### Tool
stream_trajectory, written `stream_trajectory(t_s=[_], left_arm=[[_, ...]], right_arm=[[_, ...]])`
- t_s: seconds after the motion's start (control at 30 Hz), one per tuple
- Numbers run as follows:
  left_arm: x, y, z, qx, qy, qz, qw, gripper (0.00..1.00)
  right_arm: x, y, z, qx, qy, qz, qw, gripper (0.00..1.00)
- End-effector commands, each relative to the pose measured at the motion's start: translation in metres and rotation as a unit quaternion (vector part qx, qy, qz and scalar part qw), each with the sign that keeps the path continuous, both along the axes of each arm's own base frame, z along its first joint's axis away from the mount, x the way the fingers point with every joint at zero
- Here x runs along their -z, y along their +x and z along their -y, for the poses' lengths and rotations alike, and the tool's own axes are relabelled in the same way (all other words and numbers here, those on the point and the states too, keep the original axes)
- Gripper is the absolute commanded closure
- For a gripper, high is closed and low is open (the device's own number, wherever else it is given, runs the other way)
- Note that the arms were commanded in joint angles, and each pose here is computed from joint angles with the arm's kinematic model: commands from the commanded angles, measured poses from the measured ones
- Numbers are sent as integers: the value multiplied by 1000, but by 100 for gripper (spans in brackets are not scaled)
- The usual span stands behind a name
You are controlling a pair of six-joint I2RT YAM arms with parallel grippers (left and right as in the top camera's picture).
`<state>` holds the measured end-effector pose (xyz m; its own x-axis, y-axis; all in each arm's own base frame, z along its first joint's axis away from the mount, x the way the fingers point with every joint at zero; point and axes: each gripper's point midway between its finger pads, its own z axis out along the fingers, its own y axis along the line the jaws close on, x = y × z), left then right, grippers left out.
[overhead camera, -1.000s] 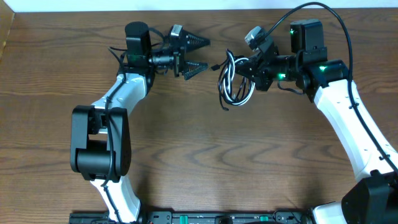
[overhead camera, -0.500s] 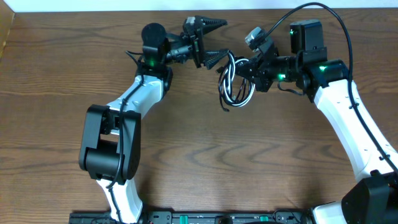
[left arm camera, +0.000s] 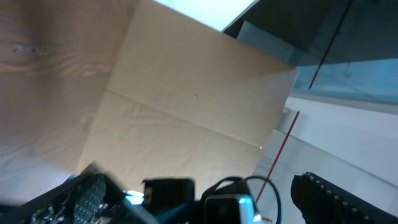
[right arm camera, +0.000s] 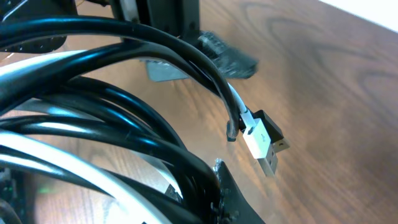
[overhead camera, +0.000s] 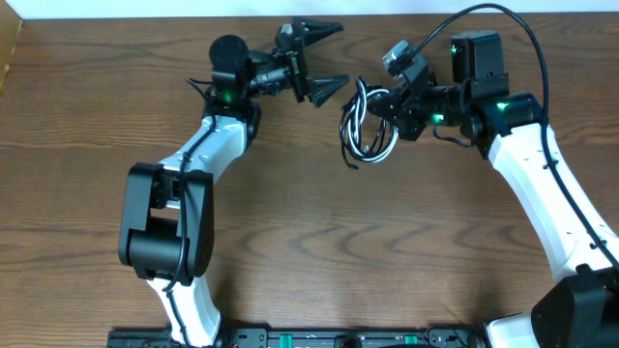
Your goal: Untangle cables
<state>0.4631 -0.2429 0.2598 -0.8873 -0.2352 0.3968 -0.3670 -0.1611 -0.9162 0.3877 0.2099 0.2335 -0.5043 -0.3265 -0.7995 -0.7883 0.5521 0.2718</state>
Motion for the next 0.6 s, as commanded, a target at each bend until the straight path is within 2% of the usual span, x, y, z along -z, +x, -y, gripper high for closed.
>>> stream_trajectory(t_s=[0.0,0.17,0.4,0.57], left_arm=[[-3,-9,-2,34,-4,-22,999,0],[-13,-15,3,40,-6,-11,999,0],[-27,-22,6,43,-8,3,999,0],[-30,-29,17,55,-9,6,998,0]], right_arm=[[-20,1,-2,-3,14,30,999,99],[-25,3,-6,-13,12,57,998,99],[-13,3,-8,-21,6,44,999,99],[-6,2,-16,-49,-17,75,996,99]])
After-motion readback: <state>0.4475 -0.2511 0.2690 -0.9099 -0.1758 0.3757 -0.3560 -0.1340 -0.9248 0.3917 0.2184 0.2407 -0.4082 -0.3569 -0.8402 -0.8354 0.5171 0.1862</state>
